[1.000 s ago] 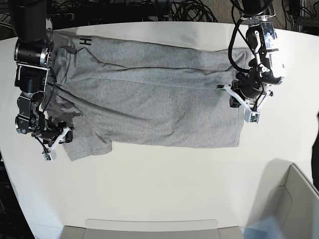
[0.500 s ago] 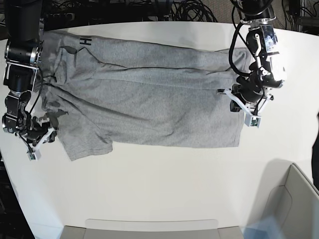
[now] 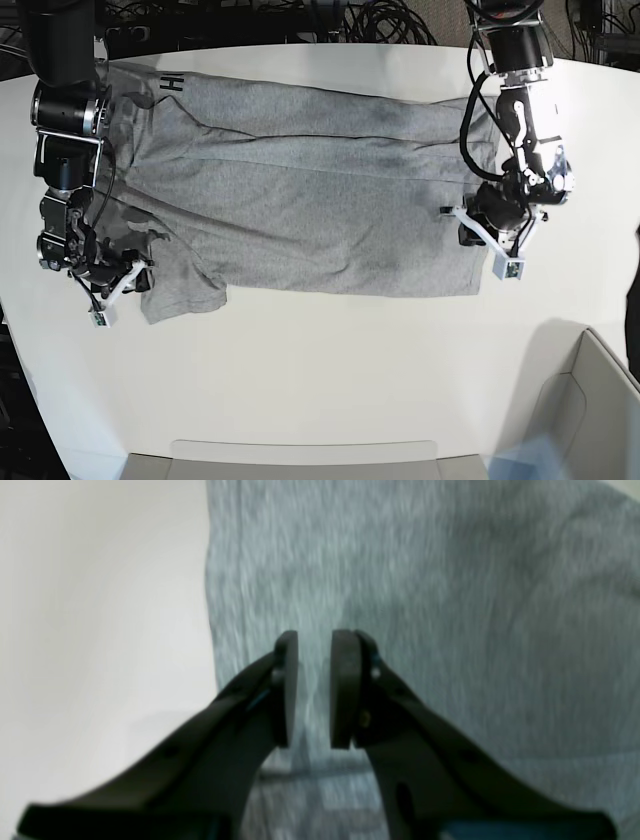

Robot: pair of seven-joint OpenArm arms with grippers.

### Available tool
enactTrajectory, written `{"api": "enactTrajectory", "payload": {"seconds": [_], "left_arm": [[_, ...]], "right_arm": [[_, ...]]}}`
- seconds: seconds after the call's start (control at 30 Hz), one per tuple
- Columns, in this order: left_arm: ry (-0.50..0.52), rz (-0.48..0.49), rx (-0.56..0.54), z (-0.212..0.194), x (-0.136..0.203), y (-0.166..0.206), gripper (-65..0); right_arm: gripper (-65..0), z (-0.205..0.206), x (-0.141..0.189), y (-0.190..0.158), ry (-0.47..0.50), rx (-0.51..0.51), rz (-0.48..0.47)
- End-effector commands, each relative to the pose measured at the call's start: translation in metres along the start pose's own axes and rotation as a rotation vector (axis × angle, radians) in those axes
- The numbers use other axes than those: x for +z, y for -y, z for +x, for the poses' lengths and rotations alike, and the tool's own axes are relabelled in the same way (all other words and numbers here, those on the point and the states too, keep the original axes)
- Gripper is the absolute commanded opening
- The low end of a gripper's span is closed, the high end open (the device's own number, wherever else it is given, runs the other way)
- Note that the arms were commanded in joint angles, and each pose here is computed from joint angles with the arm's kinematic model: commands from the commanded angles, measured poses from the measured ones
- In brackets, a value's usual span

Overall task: Fold the T-shirt properly
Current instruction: 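Grasp the shirt's side edges with both grippers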

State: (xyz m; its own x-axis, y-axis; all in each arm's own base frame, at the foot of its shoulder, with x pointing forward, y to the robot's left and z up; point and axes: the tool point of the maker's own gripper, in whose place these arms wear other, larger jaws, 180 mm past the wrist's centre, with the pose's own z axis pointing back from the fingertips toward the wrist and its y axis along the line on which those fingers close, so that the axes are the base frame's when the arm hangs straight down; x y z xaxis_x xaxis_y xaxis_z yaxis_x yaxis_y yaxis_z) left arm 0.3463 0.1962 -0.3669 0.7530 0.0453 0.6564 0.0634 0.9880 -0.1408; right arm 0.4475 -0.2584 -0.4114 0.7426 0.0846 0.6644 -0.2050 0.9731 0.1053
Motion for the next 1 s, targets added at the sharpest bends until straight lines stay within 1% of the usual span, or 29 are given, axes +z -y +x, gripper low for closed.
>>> {"api": "enactTrajectory", "payload": {"seconds": [0.0, 0.07, 0.13, 0.3, 0.37, 0.5, 0.6, 0.67, 0.77, 0.83, 0.87, 0.9, 0.93, 0.97], "left_arm": [[0.067, 0.01, -0.012, 0.028, 0.005, -0.006, -51.8], [0.075, 0.023, -0.004, 0.042, -0.001, -0.018, -51.8], [0.104, 0.02, 0.022, 0.057, -0.011, -0.024, -51.7], [0.086, 0.012, 0.11, 0.069, -0.047, -0.045, -51.7], [0.051, -0.003, 0.095, 0.068, -0.063, -0.039, -51.7], [-0.013, -0.009, 0.05, 0.06, -0.081, -0.034, -50.6], [-0.027, -0.012, 0.041, 0.056, -0.084, -0.031, -48.3], [-0.039, -0.013, 0.047, 0.052, -0.086, -0.031, -47.9], [-0.087, -0.016, 0.062, 0.035, -0.092, -0.033, -48.2], [-0.117, -0.021, 0.04, 0.026, -0.096, -0.028, -52.0], [-0.133, -0.024, 0.017, 0.02, -0.097, -0.024, -55.8], [-0.133, -0.027, -0.002, 0.02, -0.099, -0.021, -61.4], [-0.127, -0.029, -0.011, 0.02, -0.1, -0.019, -65.0], [-0.123, -0.028, -0.014, 0.018, -0.101, -0.019, -65.0]], "right_arm": [[-48.4, 0.014, 0.002, 0.0, 0.021, 0.013, 0.002], [-48.4, 0.014, 0.0, -0.005, 0.02, 0.012, 0.01], [-48.4, 0.014, -0.001, -0.007, 0.02, 0.012, 0.014], [-48.4, 0.012, 0.001, -0.003, 0.016, 0.015, 0.008], [-48.4, 0.011, 0.005, 0.005, 0.012, 0.016, -0.007], [-48.4, 0.009, 0.006, 0.007, 0.009, 0.016, -0.01], [-48.4, 0.008, 0.005, 0.007, 0.007, 0.015, -0.009], [-48.4, 0.009, 0.005, 0.005, 0.008, 0.015, -0.006], [-48.4, 0.01, 0.004, 0.004, 0.009, 0.016, -0.004], [-48.5, 0.008, 0.003, 0.002, 0.0, 0.033, 0.0], [-48.7, 0.006, 0.001, -0.002, -0.014, 0.058, 0.005], [-50.0, 0.003, -0.001, -0.006, -0.037, 0.094, 0.01], [-52.4, -0.001, -0.003, -0.011, -0.059, 0.129, 0.016], [-55.5, -0.004, -0.005, -0.014, -0.073, 0.154, 0.019]]}}
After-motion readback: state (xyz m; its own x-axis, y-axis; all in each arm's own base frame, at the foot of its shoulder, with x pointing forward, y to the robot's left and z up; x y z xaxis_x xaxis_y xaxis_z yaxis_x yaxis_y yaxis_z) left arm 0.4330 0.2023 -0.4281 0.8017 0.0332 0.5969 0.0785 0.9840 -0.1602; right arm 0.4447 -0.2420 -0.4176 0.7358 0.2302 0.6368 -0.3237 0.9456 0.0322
